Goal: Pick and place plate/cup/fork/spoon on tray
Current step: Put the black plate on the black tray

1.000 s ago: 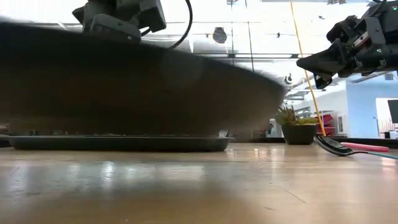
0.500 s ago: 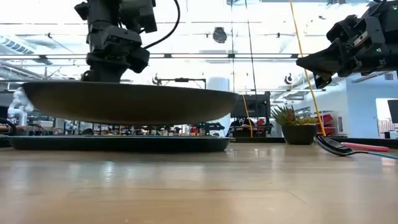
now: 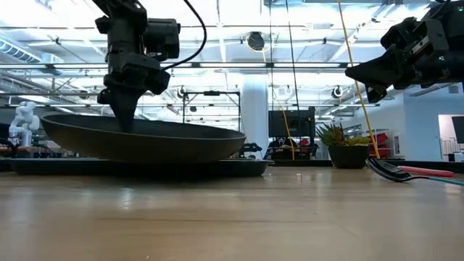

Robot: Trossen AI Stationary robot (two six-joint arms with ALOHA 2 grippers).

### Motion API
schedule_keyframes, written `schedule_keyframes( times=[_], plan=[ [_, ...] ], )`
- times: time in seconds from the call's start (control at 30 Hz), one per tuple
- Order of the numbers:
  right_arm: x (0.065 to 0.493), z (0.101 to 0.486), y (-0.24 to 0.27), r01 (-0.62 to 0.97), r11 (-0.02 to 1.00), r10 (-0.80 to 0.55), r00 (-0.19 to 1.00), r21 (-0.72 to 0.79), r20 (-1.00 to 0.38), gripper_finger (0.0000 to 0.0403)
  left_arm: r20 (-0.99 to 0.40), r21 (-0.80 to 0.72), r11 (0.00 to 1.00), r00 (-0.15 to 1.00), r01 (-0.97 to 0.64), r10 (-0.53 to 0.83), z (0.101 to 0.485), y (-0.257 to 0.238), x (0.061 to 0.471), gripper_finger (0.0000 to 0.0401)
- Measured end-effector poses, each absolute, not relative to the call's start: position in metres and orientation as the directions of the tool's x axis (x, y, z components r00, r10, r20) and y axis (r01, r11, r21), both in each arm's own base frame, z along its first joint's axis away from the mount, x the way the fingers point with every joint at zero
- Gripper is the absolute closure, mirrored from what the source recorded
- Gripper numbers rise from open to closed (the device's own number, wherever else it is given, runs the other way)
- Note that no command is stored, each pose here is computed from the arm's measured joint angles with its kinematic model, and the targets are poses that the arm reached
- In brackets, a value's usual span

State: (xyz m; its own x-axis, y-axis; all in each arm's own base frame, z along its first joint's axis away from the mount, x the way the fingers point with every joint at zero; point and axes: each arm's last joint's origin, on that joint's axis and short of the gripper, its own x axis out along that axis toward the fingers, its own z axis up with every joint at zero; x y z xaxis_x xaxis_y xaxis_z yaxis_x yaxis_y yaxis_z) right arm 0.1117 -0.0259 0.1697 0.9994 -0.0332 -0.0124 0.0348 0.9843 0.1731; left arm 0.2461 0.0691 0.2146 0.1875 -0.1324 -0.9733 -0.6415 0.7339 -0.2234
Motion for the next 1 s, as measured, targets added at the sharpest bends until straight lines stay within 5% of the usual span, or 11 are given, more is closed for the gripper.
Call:
schedule_keyframes(
  times=[1.0],
  plan=[
    [0.111, 0.161, -0.026, 0.059, 0.942, -0.027, 0.995, 0.33, -0.099, 0.0403, -0.986, -0.138, 0.643, 0.162, -0.754, -0.021, 0.214, 0.149, 0.205, 0.0396]
  ],
)
